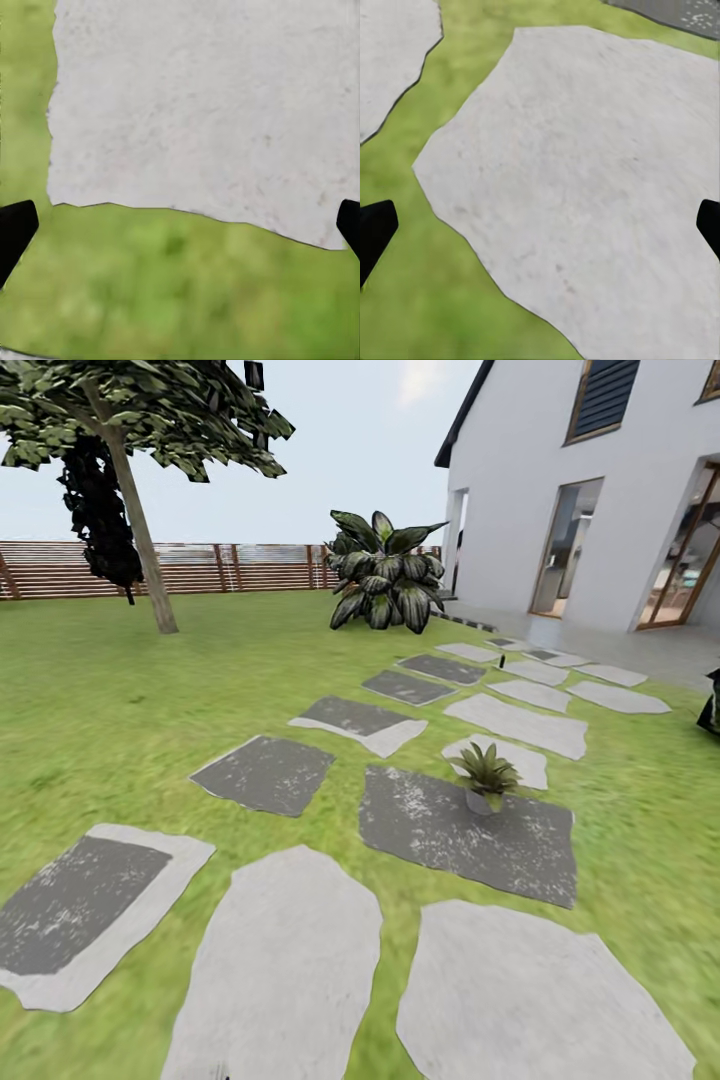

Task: Pick up the pesticide atomizer in the garden and spray insectifuge to fully cover both potted plants in the garden.

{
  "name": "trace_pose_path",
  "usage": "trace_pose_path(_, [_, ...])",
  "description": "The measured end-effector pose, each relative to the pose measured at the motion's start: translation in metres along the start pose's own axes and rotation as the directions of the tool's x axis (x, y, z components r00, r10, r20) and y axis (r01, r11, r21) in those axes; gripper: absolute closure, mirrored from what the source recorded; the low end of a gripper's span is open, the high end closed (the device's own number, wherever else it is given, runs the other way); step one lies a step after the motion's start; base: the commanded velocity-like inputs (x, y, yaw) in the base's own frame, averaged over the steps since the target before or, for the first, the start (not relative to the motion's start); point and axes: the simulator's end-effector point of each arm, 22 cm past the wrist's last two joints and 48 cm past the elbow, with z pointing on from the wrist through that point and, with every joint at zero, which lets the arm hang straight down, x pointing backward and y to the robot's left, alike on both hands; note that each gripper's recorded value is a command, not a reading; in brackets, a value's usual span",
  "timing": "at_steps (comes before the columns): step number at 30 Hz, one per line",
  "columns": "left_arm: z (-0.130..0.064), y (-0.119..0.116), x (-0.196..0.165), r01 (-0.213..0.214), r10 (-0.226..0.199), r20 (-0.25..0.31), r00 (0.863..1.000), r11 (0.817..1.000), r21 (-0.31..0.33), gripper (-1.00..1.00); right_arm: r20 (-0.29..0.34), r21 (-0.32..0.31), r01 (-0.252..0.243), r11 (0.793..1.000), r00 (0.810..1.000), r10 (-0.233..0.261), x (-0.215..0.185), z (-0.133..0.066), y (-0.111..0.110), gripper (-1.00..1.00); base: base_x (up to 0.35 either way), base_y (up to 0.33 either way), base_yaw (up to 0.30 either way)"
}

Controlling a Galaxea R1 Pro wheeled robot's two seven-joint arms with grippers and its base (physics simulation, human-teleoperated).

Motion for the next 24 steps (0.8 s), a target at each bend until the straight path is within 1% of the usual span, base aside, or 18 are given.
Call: trace_pose_path(24, [-0.0002,-0.0004,0.0003,0.000,0.000,0.000,1.000,1.000,0.001,-1.00,0.000,0.000,0.000,1.000,1.000,0.000,0.0001,-0.0001,0.0000,-1.00,0.335,0.120,0.000])
